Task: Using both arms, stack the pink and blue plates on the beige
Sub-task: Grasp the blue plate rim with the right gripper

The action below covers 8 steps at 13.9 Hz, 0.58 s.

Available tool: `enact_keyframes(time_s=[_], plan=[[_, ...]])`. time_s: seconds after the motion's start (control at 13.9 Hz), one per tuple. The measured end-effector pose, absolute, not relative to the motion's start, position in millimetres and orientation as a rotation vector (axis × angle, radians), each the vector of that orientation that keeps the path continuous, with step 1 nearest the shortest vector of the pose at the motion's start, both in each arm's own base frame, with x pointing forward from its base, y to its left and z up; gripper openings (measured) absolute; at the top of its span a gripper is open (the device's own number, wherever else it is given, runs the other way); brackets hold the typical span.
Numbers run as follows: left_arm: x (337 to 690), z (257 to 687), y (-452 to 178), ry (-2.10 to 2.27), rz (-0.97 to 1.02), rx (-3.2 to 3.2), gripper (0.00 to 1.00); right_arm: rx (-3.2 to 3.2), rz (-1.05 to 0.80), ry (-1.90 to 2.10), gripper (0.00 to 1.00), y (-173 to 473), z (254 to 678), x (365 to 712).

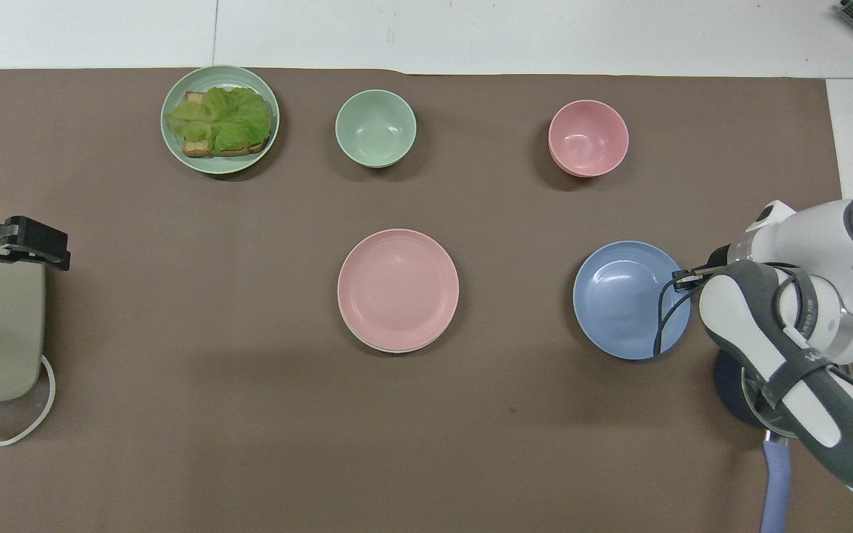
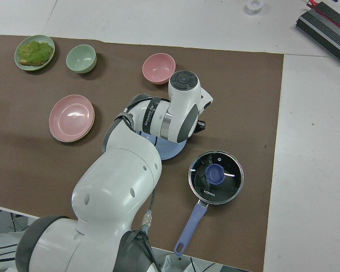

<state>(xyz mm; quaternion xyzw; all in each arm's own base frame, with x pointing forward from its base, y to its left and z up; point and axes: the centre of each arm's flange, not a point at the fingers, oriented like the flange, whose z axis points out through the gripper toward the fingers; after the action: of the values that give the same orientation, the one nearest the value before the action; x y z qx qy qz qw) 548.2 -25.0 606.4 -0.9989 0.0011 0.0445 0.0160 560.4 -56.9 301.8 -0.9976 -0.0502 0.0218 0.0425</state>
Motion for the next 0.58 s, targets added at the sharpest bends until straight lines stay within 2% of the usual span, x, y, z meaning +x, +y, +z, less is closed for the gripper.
enact_keyframes(time_s=[0.22,0.58], plan=[[548.2,606.4,-25.0,0.003,0.139,-3.106,1.0,-3.051,0.054,-0.158,0.05,-56.2,312.1,564.0],[548.2,606.4,-25.0,0.003,0.139,-3.106,1.0,-3.04,0.0,-0.215,0.05,-40.8,377.1,574.7]])
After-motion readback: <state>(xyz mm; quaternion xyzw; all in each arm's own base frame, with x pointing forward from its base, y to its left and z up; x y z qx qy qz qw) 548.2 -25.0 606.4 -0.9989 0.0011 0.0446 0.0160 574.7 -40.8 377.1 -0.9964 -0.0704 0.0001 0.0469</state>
